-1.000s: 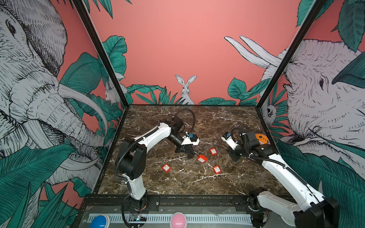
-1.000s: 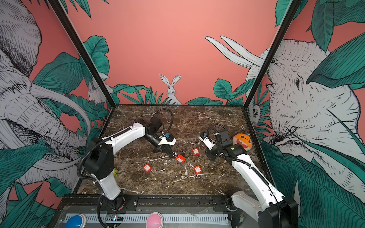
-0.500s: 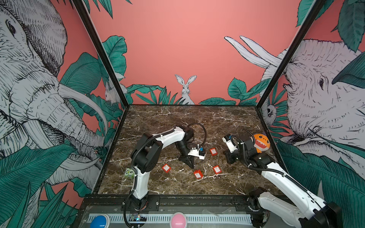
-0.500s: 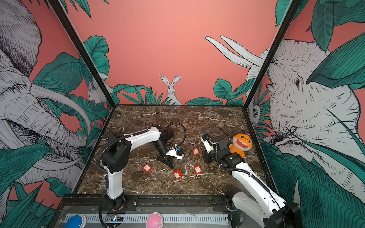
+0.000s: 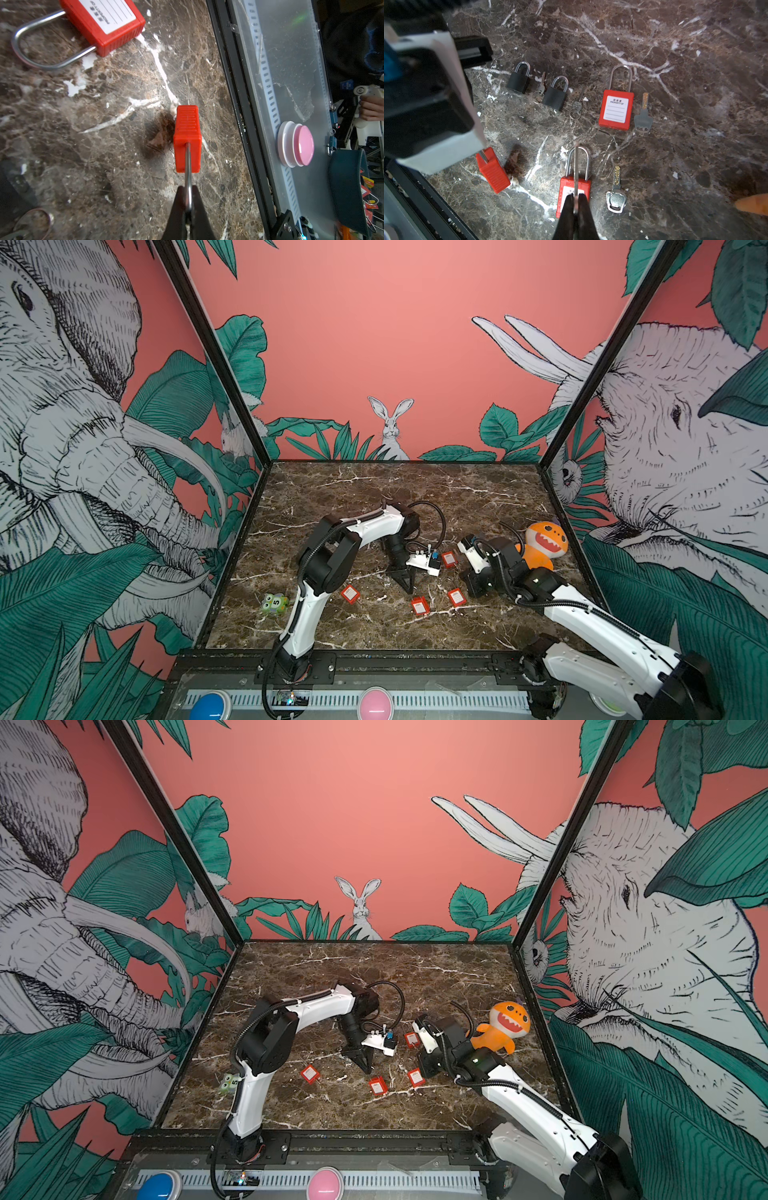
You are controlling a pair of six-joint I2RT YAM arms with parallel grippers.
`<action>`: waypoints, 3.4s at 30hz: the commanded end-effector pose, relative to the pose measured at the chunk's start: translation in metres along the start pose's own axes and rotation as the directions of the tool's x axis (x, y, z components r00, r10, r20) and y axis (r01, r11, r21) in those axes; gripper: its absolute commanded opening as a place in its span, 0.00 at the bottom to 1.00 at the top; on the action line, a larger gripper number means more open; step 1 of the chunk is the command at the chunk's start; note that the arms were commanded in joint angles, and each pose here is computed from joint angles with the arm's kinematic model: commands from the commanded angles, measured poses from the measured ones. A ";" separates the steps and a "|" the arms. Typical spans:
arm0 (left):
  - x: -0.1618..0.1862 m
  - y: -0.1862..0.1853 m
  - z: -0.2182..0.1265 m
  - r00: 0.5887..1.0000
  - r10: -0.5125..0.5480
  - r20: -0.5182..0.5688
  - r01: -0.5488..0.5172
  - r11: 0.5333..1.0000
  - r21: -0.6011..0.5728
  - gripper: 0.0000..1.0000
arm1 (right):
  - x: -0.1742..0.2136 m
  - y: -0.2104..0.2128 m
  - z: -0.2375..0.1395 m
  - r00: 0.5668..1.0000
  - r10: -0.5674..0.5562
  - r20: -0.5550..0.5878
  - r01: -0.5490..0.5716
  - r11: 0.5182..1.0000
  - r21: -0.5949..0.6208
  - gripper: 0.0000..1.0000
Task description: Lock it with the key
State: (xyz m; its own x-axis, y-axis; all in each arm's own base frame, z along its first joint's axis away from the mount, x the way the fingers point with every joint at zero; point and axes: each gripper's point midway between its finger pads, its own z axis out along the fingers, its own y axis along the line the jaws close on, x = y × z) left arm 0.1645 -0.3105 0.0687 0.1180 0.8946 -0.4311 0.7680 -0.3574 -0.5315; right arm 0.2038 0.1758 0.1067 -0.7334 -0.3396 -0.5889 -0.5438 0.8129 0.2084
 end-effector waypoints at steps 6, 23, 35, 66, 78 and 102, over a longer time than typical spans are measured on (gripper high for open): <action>0.003 0.006 0.006 0.998 0.012 -0.064 -0.012 1.000 -0.001 0.00 | 0.008 0.001 0.008 0.998 0.066 0.016 -0.066 0.998 0.018 0.00; -0.006 0.027 0.004 0.996 0.058 -0.060 -0.062 0.996 -0.066 0.18 | 0.016 0.001 0.019 0.996 0.082 0.044 -0.082 0.997 0.014 0.00; -0.022 0.030 -0.012 0.994 0.108 -0.026 -0.111 0.982 -0.155 0.33 | 0.018 0.005 0.022 0.995 0.095 0.033 -0.095 0.995 0.006 0.00; 0.008 0.054 -0.200 0.936 0.217 0.279 0.230 0.225 -0.947 0.48 | 0.033 0.048 0.075 0.993 0.031 -0.110 -0.035 0.999 -0.033 0.00; 0.023 0.042 -0.220 0.823 0.270 0.500 0.445 0.241 -0.863 0.61 | 0.036 0.052 0.088 0.989 0.022 -0.144 -0.023 1.000 -0.006 0.00; 0.086 0.033 -0.262 0.603 0.215 0.768 0.783 0.022 -0.621 1.00 | -0.028 0.065 0.053 0.967 -0.255 0.032 0.254 0.967 0.021 0.42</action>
State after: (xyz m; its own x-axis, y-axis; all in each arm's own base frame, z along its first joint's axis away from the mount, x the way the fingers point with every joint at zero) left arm 0.3532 -0.1981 0.1875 -0.1963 0.3758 -0.9057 0.6333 0.7538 0.1755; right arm 0.2049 0.2491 0.0781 -0.6350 -0.4784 -0.6066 -0.6442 0.7613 0.0739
